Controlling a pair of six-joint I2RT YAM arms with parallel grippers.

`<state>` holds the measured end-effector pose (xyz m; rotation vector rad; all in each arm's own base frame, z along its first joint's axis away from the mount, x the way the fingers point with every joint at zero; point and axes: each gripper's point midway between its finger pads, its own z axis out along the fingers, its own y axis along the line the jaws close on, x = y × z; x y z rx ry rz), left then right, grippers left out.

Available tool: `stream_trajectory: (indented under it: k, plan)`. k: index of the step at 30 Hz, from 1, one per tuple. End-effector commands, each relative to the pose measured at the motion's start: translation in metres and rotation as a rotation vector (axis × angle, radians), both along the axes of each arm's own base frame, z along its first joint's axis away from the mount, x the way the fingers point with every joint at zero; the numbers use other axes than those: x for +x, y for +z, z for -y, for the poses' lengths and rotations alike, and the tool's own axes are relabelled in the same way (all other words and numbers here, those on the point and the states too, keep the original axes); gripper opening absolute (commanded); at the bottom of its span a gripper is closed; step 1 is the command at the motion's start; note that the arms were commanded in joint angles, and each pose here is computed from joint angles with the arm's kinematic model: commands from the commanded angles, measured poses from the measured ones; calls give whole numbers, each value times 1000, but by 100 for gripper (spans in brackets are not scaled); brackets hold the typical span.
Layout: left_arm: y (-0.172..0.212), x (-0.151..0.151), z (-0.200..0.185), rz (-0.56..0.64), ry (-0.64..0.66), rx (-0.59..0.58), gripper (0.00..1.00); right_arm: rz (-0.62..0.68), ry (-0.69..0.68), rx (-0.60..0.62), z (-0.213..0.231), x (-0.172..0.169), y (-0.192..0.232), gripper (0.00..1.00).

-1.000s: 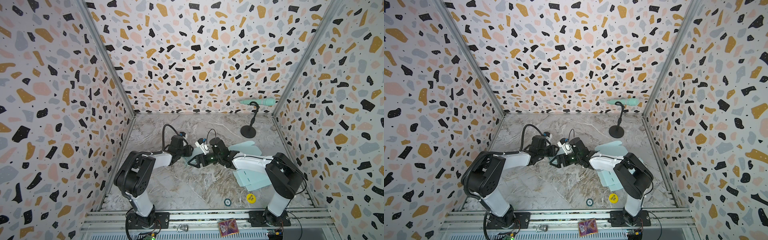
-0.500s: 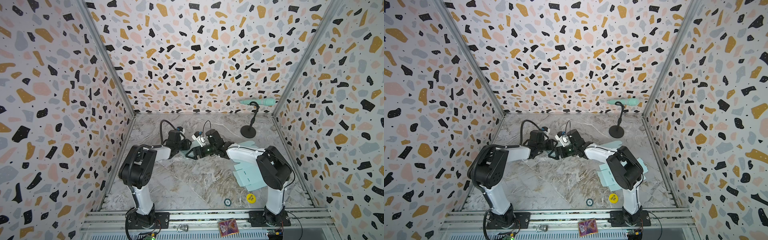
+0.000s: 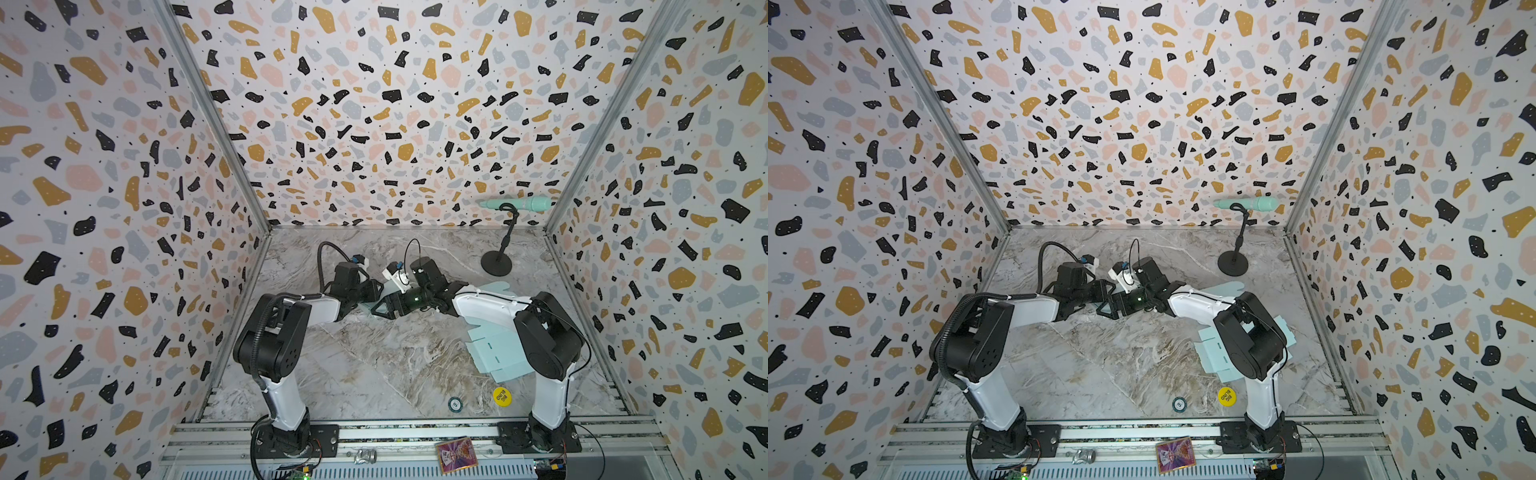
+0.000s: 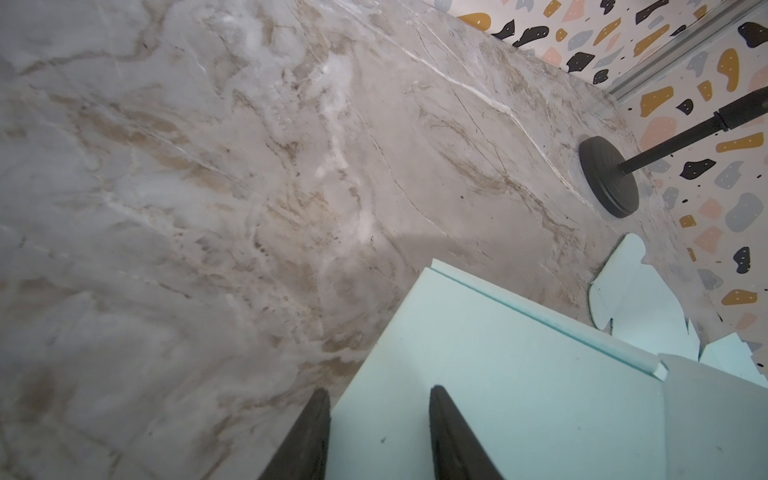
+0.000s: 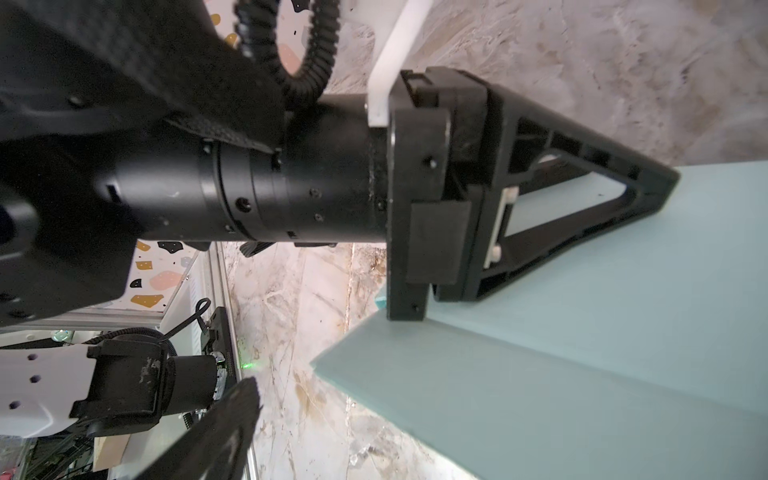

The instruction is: Fold the paper box

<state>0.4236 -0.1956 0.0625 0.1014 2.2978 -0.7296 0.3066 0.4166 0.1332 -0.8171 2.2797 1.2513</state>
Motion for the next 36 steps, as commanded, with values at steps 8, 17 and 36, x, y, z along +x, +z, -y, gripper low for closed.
stream_trajectory:
  k: [8,17,36]
  plan:
    - [-37,-49,14,-215,-102,-37,39,193,-54,63,0,24,50,91]
    - [-42,-42,16,-220,-108,-52,37,235,-37,47,-12,27,58,90]
    - [-51,-2,4,-221,-79,-80,37,301,-33,-24,-25,36,57,90]
